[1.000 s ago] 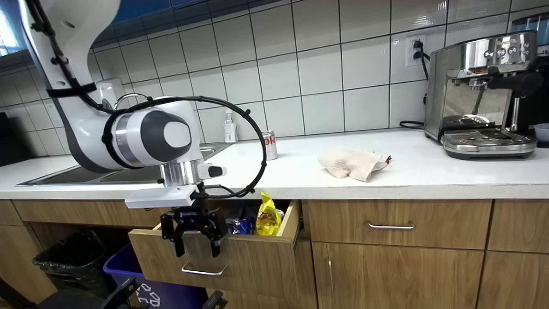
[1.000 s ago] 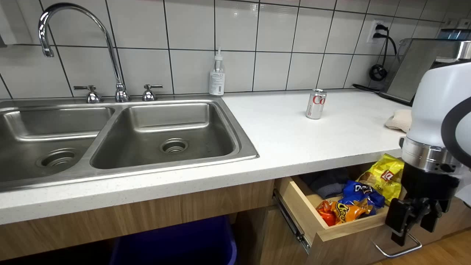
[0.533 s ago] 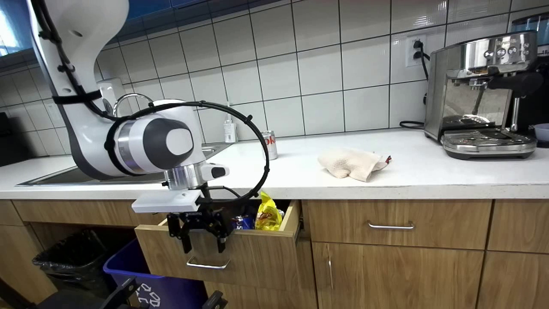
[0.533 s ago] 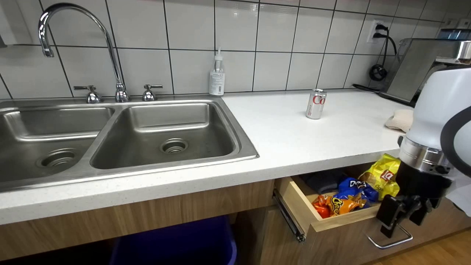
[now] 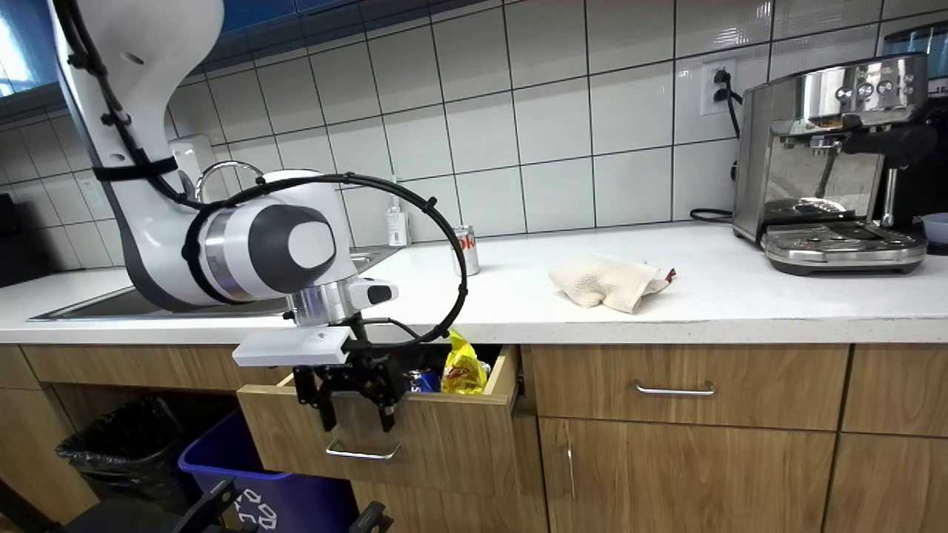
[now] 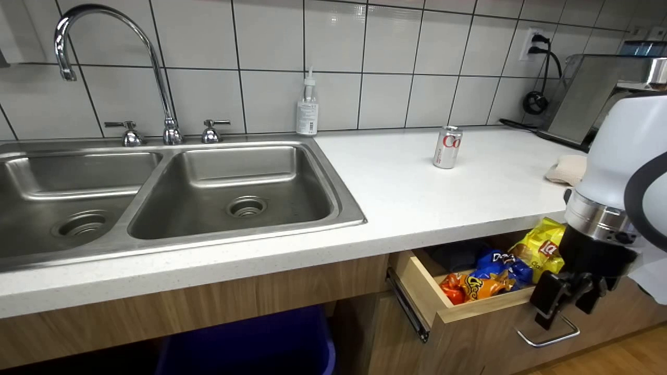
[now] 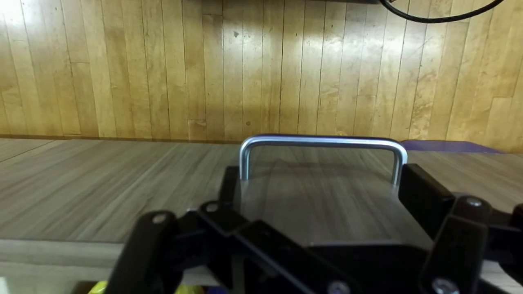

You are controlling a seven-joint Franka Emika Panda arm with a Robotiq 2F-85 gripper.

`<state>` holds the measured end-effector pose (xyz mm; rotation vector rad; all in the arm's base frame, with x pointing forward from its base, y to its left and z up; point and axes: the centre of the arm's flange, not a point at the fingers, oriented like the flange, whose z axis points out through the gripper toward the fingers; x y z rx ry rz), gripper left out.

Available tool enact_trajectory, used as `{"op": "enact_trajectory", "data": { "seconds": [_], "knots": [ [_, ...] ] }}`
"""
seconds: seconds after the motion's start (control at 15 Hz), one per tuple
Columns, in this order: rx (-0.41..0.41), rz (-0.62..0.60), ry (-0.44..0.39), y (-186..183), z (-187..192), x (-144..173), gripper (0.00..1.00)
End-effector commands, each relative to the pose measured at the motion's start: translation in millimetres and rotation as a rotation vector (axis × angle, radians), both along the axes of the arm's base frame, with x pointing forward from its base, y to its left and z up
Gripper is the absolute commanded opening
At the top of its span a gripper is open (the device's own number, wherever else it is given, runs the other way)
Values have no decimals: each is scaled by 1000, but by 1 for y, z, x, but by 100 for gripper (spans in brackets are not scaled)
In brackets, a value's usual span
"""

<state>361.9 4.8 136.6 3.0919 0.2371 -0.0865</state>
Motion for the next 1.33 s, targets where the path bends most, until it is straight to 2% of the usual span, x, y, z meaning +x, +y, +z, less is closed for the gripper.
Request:
{"op": "enact_trajectory", "data": {
  "seconds": [0.0, 1.27],
  "knots": [
    [-7, 14, -41, -3, 9, -9, 100],
    [-17, -14, -124, -10, 22, 58, 100]
  ]
}}
